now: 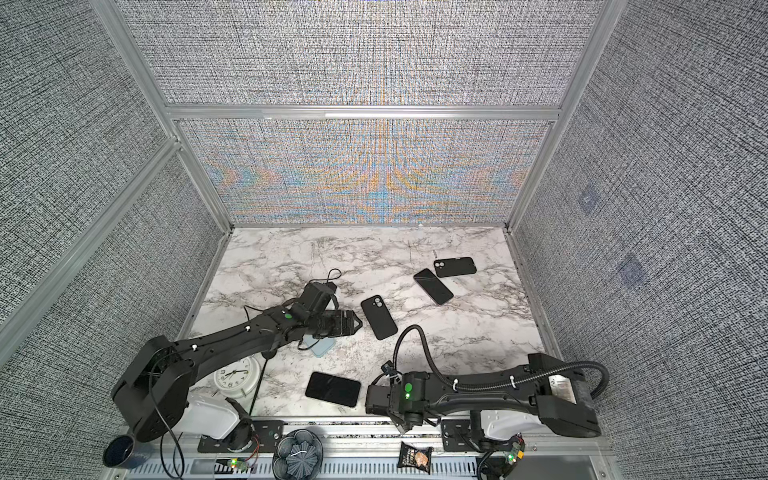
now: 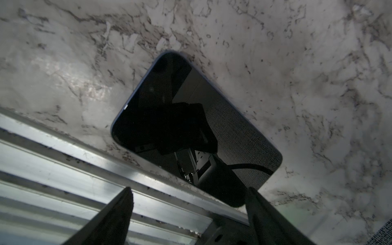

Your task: Put the phone into the phone case

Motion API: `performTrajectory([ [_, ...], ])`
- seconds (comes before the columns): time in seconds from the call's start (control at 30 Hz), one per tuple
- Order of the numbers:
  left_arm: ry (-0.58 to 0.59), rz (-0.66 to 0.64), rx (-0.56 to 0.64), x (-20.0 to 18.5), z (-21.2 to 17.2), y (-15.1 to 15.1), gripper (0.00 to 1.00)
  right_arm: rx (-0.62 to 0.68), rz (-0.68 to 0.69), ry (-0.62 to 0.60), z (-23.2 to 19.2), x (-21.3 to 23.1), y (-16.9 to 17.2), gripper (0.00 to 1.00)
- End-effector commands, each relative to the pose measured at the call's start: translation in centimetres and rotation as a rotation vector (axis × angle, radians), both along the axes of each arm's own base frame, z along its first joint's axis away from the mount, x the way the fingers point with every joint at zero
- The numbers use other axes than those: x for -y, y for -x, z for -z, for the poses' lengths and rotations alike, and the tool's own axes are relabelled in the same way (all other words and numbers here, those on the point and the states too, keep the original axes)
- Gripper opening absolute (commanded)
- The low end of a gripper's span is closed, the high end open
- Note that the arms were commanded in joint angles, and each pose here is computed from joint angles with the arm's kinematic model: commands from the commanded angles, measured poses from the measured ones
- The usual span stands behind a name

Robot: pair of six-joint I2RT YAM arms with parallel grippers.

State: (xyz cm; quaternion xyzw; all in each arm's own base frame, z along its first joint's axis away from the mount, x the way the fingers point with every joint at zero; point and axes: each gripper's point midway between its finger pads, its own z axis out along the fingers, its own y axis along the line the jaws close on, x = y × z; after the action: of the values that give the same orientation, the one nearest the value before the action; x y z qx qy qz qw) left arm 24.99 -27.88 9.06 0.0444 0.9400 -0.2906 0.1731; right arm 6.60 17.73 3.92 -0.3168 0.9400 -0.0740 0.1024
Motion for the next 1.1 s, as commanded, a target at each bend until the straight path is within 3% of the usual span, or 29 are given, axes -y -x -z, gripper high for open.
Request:
performTrajectory([
  [0.0, -0.02, 0.017, -0.007, -0.2, 0.3, 0.2, 0.89, -0.009, 0.001, 0.013, 0.4, 0.0, -0.1, 0.85],
  [0.8, -0.003, 0.019, -0.004, -0.1, -0.2, 0.4, 0.89, 0.125, 0.361, 0.084, 1.1, 4.9, -6.2, 0.87],
  [1.07, 0.002, 0.023, -0.001, 0.0, -0.2, 0.4, 0.89, 0.11, 0.463, 0.03, 2.4, 5.6, -7.7, 0.87],
])
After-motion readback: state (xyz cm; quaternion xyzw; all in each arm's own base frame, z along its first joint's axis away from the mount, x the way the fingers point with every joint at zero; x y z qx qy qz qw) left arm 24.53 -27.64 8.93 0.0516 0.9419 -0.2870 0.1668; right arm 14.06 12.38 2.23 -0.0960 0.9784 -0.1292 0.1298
